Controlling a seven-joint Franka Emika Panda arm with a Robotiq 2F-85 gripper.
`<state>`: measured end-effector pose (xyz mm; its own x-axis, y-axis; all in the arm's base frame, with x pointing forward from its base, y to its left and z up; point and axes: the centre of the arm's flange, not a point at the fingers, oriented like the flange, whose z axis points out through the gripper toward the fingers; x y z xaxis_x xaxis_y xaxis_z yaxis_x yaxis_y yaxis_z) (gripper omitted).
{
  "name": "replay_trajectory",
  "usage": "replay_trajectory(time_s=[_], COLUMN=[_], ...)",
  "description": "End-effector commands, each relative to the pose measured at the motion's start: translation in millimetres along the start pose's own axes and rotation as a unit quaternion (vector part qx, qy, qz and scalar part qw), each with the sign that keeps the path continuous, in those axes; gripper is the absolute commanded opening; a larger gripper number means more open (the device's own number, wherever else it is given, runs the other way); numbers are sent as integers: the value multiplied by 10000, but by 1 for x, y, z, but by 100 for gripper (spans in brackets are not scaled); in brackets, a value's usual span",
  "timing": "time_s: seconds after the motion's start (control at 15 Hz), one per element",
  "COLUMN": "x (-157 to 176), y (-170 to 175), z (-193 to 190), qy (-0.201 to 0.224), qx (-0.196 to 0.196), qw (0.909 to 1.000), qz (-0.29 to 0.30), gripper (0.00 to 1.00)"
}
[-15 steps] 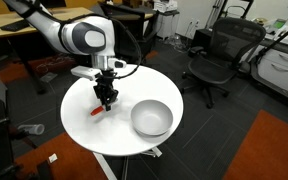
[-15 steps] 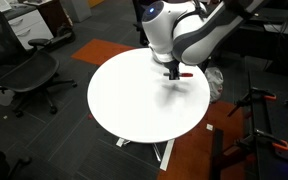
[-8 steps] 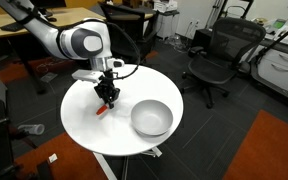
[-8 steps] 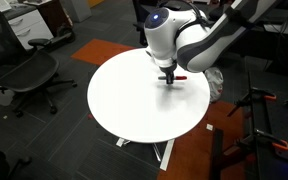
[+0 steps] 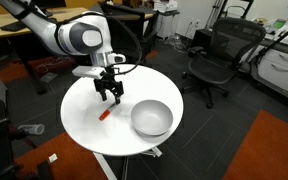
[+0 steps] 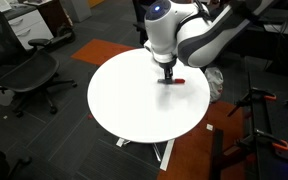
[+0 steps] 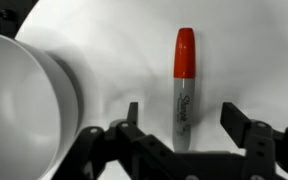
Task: Remove the marker from the bowl and place it on the table
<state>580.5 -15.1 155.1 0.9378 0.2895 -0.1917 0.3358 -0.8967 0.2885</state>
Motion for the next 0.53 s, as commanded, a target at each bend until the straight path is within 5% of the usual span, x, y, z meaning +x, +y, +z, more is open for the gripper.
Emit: replay_trajectory(time_s=[0.0,0.47], x=[-30,-56], y=[3,6], z=[-39,-73], qy=[151,302], qx=[-8,61], qw=[9999,9995], qz=[24,28], gripper=[100,100])
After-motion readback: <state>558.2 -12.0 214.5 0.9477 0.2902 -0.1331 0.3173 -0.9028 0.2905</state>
